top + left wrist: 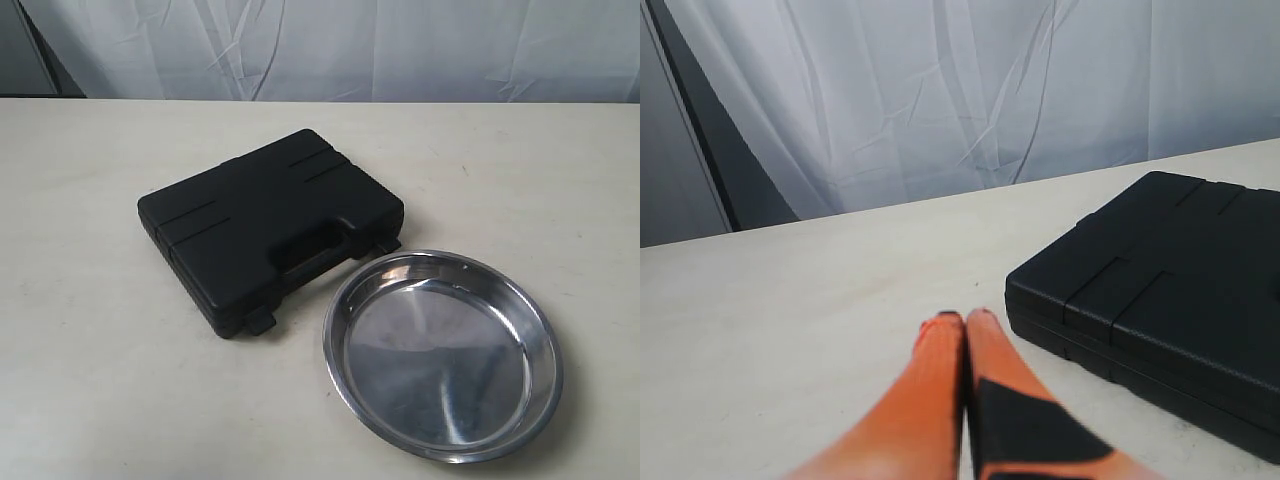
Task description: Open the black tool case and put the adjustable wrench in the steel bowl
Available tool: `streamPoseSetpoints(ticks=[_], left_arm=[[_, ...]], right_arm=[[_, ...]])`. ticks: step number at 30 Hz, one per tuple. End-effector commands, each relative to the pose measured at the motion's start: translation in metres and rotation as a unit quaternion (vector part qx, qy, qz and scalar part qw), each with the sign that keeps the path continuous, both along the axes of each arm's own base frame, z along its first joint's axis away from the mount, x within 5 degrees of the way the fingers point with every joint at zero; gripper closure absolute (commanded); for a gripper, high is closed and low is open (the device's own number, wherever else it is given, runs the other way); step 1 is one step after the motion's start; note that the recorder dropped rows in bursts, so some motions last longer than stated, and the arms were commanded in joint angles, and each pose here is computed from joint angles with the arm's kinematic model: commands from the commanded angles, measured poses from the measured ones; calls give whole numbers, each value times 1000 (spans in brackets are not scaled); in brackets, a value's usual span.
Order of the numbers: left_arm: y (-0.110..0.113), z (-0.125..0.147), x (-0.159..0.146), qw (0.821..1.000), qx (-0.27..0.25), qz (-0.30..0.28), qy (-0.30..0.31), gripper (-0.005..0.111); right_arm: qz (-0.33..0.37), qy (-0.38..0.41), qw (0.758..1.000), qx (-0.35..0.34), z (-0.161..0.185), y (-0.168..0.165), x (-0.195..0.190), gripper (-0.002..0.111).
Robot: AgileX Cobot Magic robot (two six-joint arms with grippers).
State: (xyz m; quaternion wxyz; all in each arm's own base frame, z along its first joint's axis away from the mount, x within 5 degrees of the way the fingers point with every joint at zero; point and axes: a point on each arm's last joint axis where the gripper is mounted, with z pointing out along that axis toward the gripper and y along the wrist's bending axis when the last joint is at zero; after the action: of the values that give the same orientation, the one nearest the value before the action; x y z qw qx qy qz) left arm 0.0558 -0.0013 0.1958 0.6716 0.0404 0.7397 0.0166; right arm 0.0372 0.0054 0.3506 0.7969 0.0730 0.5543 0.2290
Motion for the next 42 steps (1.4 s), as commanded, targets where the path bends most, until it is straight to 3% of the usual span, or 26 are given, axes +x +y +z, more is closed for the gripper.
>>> streamPoseSetpoints(ticks=[1, 4, 7, 12, 16, 20, 23, 26, 32, 35, 39, 42], left_arm=[[0, 1, 0, 1000, -1, -2, -2, 106], [0, 1, 0, 1000, -1, -2, -2, 106], [0, 1, 0, 1000, -1, -2, -2, 106], [0, 1, 0, 1000, -1, -2, -2, 106], [0, 1, 0, 1000, -1, -2, -2, 106], [0, 1, 0, 1000, -1, -2, -2, 106], [0, 1, 0, 1000, -1, -2, -2, 106], [0, 1, 0, 1000, -1, -2, -2, 106], [0, 1, 0, 1000, -1, -2, -2, 106], [0, 1, 0, 1000, -1, -2, -2, 106], [0, 1, 0, 1000, -1, -2, -2, 106], [0, 1, 0, 1000, -1, -2, -2, 106]], right_arm=[[-18, 149, 976, -160, 20, 10, 54, 108], [16, 252, 931, -263, 24, 23, 106, 108], [121, 311, 876, -348, 18, 56, 157, 108], [285, 341, 743, -501, -29, 142, 227, 106], [326, 335, 644, -605, -78, 200, 253, 90], [342, 322, 536, -701, -136, 239, 263, 66], [349, 311, 478, -743, -166, 254, 261, 61], [349, 291, 458, -764, -180, 264, 259, 64], [341, 270, 445, -783, -191, 268, 263, 65], [337, 251, 461, -781, -192, 272, 266, 65], [341, 266, 431, -792, -205, 270, 266, 65], [342, 262, 427, -795, -212, 271, 267, 65]])
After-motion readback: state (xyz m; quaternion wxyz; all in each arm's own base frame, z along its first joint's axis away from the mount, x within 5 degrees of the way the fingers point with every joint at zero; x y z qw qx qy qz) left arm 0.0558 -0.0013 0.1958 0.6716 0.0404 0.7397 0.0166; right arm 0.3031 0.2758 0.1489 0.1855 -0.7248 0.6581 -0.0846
